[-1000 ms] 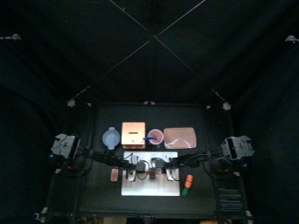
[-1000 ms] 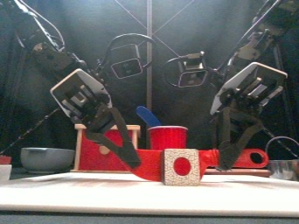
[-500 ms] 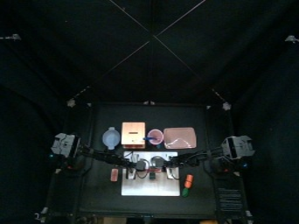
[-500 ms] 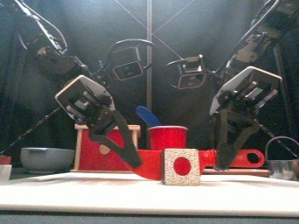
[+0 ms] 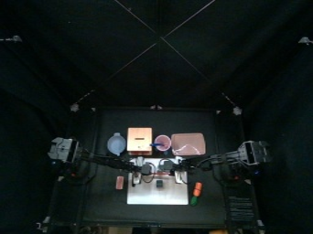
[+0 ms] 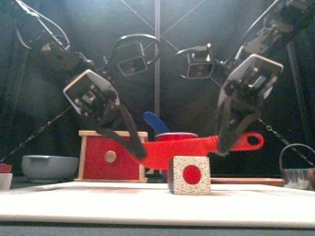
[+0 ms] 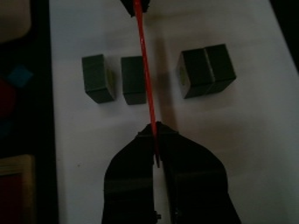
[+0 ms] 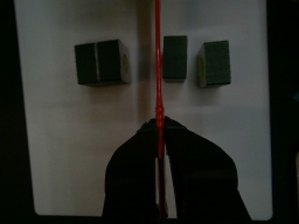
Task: Cut the sushi into 4 pieces with the knife
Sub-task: Cut the sushi into 4 pieces
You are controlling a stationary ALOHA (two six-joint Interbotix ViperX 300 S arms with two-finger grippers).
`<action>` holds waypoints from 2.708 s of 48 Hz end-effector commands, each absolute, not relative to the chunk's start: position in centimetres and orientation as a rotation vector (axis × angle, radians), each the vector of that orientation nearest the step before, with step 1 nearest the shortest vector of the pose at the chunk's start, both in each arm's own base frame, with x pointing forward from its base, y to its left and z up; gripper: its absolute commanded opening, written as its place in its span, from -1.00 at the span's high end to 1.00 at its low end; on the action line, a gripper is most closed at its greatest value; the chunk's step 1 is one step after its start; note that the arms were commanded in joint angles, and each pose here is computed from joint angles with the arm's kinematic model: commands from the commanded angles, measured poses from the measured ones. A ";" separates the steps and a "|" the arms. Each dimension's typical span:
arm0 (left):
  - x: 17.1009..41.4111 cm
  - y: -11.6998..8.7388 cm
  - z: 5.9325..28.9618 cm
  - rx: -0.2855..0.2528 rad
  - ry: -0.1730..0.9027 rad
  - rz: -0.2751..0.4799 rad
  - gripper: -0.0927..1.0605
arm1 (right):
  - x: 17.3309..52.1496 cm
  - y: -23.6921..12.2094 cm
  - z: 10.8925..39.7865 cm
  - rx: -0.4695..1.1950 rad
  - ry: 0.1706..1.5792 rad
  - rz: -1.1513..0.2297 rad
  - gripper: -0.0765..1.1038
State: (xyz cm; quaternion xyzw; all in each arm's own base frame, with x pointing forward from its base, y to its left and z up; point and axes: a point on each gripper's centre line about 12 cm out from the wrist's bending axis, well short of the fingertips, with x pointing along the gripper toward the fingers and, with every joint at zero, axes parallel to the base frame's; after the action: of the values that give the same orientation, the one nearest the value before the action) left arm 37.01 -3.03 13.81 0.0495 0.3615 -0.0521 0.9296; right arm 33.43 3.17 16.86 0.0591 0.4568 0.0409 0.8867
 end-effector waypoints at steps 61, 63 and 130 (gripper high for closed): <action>37.3 -8.8 12.5 -0.021 0.775 -0.174 0.24 | 33.6 6.9 15.4 0.137 0.991 0.164 0.62; 37.3 -8.8 12.4 -0.022 0.778 -0.173 0.24 | 33.6 6.9 15.4 0.138 0.991 0.164 0.62; 37.4 -8.5 11.3 0.000 0.815 -0.172 0.24 | 34.2 7.2 14.6 0.128 1.013 0.168 0.62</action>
State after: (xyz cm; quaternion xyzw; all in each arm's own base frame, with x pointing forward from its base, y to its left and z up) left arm 37.38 -8.31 11.17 -0.0052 0.3943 -0.0791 0.9156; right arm 33.95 7.00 13.84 0.0634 0.4930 0.0750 0.8645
